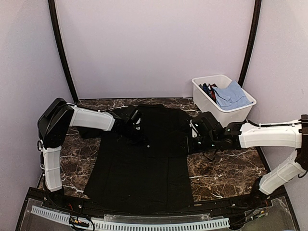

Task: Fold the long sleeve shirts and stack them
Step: Pick up the sleeve from the center of the board.

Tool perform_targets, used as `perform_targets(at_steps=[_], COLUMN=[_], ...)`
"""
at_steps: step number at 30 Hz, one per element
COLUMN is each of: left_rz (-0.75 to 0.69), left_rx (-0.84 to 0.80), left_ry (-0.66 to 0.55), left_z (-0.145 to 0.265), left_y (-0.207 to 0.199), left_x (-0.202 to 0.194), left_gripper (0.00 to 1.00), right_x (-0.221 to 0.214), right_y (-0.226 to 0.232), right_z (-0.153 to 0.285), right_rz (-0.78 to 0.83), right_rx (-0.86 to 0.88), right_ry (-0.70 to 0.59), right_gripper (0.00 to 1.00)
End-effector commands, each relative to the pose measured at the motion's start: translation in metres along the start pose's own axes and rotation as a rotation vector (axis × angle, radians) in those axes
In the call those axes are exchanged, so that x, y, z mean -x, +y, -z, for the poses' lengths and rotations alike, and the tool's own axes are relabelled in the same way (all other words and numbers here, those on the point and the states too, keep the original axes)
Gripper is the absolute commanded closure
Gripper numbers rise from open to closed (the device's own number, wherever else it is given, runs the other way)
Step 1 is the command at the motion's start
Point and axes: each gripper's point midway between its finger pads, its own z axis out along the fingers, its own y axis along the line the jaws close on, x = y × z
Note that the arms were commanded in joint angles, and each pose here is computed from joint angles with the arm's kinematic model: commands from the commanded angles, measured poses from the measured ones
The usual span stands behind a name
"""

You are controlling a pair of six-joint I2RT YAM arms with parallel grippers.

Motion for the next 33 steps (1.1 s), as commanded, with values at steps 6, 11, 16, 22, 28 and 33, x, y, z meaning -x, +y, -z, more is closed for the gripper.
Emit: perform_targets(at_steps=[6,11,16,22,28,33], left_rz=[-0.048,-0.071,-0.087,-0.1,-0.078,0.009], left_rx=[-0.089,-0.159,-0.208,-0.235,-0.217,-0.201], left_ry=[-0.016,-0.089,-0.171,-0.252,-0.304,-0.235], left_z=[0.024,0.061,0.105,0.158,0.198,0.195], left_y=[-0.04,-0.066,-0.084,-0.093,-0.081,-0.061], left_x=[0.009,0.026,0.04,0.045,0.037,0.011], left_gripper=[1.0,1.0,1.0,1.0,1.0,1.0], right_x=[0.01,0.008,0.006,0.004,0.007,0.014], right_y=[-0.04,-0.069,-0.091,-0.103,-0.099,-0.089], right_z=[0.014,0.018,0.022,0.018,0.006,-0.008], right_rz=[-0.111,-0.197,-0.247,-0.261,-0.25,-0.235], right_rx=[-0.112,-0.16,-0.202,-0.221,-0.211,-0.178], right_ry=[-0.076,-0.09,-0.104,-0.099,-0.083,-0.066], right_gripper=[0.64,0.64,0.63,0.63,0.56,0.5])
